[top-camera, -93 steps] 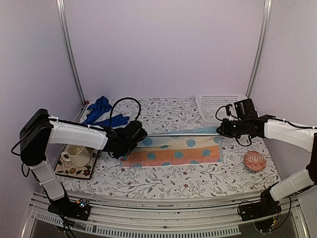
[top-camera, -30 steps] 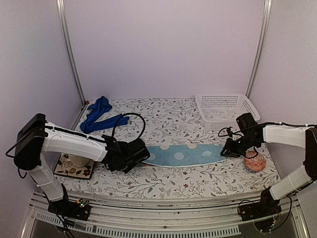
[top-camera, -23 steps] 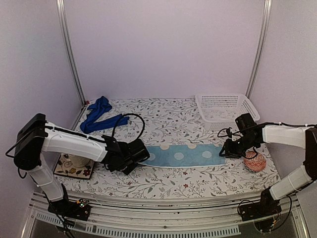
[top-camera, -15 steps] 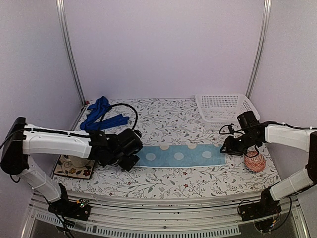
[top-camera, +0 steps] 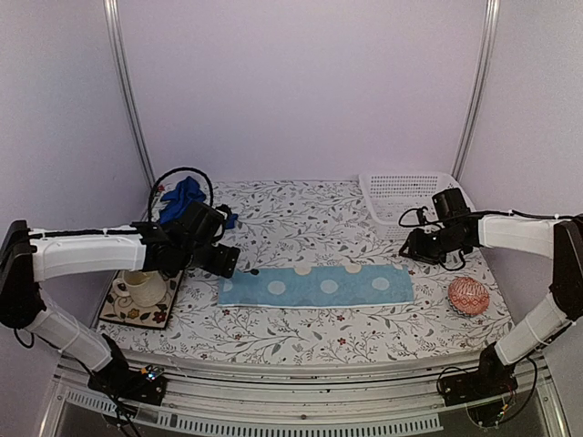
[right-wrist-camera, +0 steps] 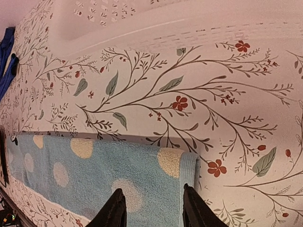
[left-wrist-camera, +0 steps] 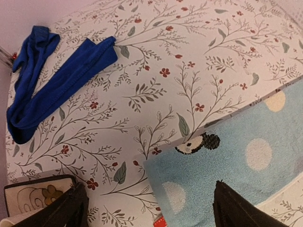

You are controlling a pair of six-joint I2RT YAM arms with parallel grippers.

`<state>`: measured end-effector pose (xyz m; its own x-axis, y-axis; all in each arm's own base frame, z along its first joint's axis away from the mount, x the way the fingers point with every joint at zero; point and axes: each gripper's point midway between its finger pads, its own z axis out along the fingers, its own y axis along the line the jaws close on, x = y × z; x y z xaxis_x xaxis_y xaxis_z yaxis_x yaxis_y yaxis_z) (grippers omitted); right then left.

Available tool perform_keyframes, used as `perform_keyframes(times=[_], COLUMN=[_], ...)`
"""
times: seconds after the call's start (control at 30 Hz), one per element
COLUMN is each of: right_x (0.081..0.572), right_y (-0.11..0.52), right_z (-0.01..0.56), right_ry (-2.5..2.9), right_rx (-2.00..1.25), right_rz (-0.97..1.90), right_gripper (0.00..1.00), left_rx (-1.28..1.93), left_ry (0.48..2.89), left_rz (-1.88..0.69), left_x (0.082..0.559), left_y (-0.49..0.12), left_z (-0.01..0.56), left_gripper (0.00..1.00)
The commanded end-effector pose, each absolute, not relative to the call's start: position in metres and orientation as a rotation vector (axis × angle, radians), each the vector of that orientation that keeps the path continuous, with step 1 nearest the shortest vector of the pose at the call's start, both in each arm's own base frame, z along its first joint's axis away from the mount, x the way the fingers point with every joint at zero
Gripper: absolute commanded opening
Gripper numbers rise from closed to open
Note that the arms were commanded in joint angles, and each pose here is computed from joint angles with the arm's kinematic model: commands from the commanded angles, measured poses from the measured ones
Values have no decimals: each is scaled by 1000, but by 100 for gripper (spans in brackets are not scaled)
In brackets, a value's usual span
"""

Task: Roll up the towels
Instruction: Fold the towel at the center of the board, then smooth out the towel at the center of the board.

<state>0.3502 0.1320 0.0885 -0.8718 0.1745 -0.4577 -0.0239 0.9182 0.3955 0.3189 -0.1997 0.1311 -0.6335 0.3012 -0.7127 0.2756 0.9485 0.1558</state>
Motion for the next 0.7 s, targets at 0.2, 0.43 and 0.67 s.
perform_keyframes(times=[0.2, 0.43, 0.67], right_x=[351, 346, 343], right_y=[128, 123, 120], right_z=[61, 45, 36], right_ry=[2612, 2653, 2675], right_rx=[146, 157, 169], right_rz=[518, 491, 482], right_gripper=[41, 38, 36], left_rx=[464, 502, 520], left_ry=[2309, 2343, 2347], left_rz=[-112, -77, -59], left_x=[318, 314, 310], left_y=[-239, -250, -256], left_z=[105, 82, 73], left_gripper=[91, 90, 89])
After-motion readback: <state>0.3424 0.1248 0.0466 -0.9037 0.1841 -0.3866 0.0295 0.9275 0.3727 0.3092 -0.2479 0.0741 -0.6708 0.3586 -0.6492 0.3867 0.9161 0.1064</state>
